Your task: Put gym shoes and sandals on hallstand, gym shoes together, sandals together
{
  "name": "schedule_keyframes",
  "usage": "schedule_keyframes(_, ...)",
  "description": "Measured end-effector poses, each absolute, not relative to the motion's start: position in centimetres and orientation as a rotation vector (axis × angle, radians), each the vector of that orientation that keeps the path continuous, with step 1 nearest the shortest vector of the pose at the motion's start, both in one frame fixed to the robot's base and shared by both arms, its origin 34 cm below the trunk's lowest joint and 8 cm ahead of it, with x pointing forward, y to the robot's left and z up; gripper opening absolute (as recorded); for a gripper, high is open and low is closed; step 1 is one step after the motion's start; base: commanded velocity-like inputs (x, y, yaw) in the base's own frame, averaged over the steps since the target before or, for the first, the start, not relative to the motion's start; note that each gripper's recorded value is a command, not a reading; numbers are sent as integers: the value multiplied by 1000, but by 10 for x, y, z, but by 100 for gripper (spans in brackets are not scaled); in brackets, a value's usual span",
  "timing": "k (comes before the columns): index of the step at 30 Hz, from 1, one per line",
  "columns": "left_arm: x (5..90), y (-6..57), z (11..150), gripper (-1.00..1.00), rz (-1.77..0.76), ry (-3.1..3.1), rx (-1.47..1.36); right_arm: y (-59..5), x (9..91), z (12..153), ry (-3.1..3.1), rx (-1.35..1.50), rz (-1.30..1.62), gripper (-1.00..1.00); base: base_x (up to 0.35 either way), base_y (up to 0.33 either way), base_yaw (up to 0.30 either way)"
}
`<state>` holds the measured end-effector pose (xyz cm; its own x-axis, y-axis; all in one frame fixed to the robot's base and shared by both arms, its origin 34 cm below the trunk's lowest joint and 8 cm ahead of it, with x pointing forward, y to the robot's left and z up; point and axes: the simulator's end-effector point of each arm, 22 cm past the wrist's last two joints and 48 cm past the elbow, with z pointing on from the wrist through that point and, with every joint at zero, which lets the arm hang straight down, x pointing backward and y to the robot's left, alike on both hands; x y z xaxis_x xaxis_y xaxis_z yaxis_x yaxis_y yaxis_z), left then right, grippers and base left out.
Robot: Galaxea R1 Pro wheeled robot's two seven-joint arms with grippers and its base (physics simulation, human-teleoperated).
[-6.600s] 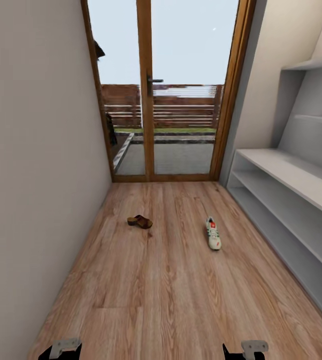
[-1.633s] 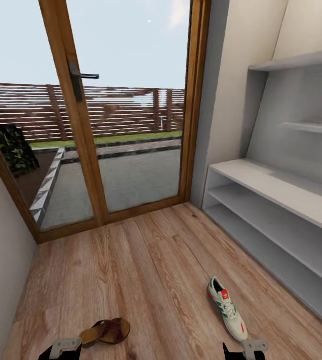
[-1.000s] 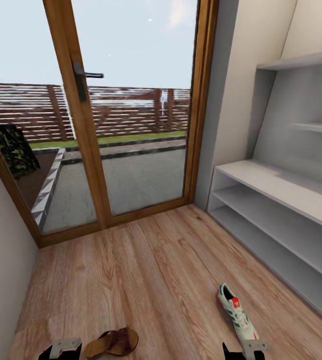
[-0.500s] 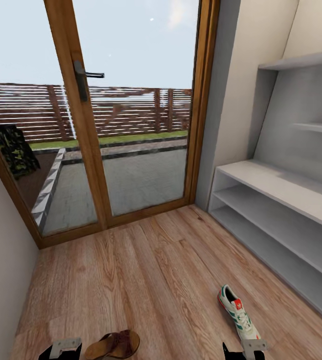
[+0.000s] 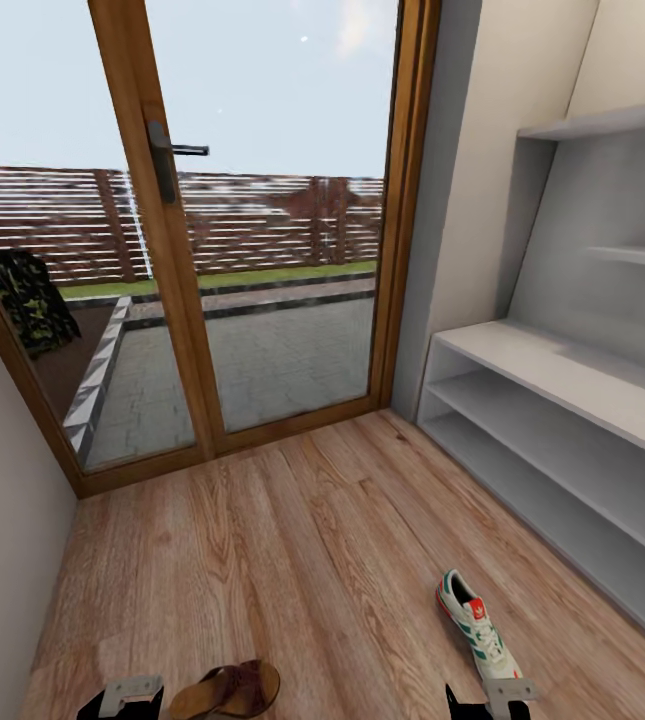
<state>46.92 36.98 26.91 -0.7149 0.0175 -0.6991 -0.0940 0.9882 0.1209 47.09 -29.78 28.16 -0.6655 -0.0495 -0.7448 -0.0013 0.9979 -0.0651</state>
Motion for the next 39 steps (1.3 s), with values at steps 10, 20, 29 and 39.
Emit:
schedule_keyframes(10,469,370,269,100,190,2360,-53,-298,471,282,2298,-35,-76,100,116,122,0)
schedule_keyframes(20,469,370,269,100,189,2360,-52,-298,471,282,2298,-34,-76,100,91,104,0)
schedule_keyframes(29,469,370,269,100,189,2360,-52,-298,471,282,2298,-34,-76,100,12,14,0)
schedule_keyframes(39,469,369,269,100,188,2360,-52,-299,470,281,2299,-35,-76,100,70,2,0)
